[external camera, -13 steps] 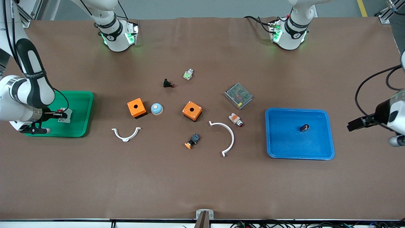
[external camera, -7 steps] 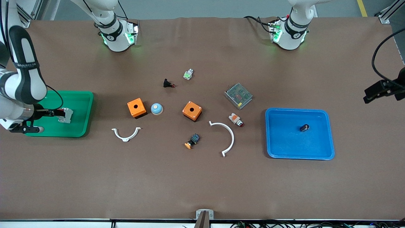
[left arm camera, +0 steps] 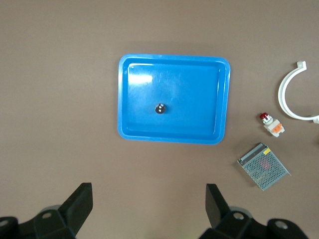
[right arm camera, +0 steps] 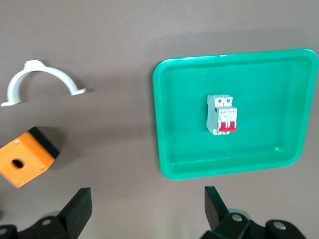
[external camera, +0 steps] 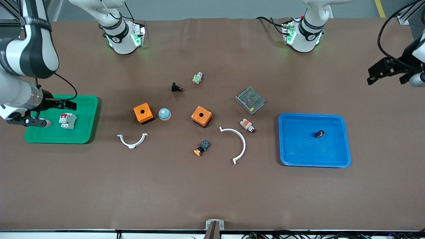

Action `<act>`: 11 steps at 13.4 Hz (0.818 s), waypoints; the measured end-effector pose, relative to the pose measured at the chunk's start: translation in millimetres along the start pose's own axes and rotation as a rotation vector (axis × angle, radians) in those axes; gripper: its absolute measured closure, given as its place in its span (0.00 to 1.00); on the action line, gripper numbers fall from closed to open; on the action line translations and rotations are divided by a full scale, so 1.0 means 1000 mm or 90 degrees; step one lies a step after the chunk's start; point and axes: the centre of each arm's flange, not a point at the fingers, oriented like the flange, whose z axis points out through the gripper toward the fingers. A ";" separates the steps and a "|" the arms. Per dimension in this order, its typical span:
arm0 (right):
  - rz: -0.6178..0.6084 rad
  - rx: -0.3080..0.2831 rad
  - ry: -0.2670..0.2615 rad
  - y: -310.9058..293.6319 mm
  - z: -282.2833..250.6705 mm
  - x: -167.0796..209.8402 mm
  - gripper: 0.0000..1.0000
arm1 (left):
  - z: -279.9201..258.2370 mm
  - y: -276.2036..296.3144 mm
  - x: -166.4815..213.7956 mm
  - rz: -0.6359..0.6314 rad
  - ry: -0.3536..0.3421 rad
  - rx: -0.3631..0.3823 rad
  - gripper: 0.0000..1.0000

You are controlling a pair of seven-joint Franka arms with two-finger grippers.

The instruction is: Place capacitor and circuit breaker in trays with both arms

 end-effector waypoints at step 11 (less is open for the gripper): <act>-0.004 0.043 0.140 -0.008 -0.181 -0.029 0.00 | 0.011 -0.001 -0.014 -0.001 -0.012 -0.005 0.00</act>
